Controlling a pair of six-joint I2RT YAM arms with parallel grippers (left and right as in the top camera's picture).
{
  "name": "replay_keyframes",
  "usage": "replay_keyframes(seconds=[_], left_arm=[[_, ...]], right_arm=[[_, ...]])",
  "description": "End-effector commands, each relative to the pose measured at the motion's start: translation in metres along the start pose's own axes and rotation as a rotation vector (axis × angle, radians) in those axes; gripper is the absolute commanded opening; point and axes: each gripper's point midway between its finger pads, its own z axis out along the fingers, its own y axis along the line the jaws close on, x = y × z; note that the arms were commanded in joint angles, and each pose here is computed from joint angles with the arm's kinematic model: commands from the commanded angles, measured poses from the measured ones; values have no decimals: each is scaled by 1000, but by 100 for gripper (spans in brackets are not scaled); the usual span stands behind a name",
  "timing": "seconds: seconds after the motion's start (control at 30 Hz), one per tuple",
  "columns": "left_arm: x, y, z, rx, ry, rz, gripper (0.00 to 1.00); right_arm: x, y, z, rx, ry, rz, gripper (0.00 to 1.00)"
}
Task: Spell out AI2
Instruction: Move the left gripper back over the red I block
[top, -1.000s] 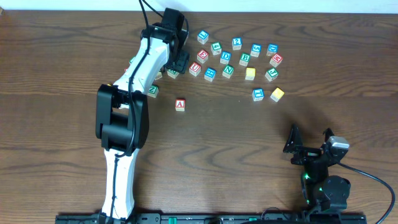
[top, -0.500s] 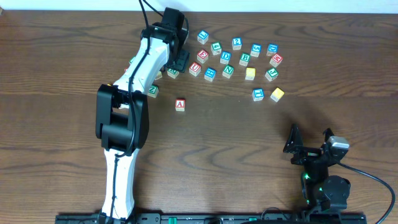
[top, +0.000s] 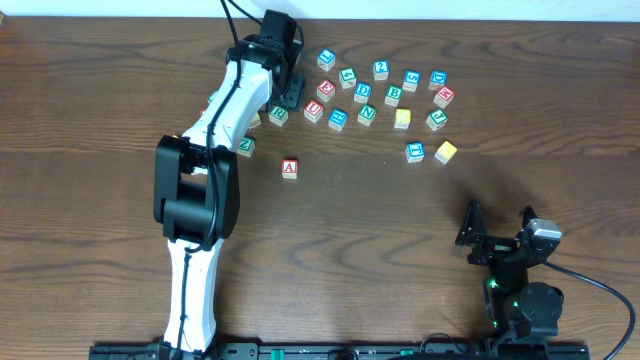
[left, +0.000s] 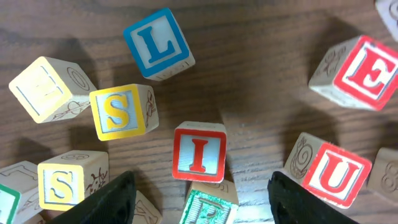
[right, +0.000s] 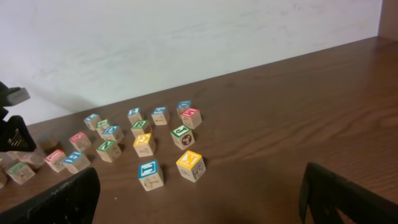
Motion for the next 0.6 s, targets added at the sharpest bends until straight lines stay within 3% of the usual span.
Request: replay_keyframes(seconds=[0.0, 0.23, 0.57], left_arm=[[3, 2, 6, -5, 6, -95, 67], [0, 2, 6, -6, -8, -176, 67], [-7, 2, 6, -4, -34, -177, 67]], right_arm=[[0, -1, 0, 2, -2, 6, 99], [0, -1, 0, 2, -2, 6, 99], [0, -1, 0, 2, -2, 6, 99]])
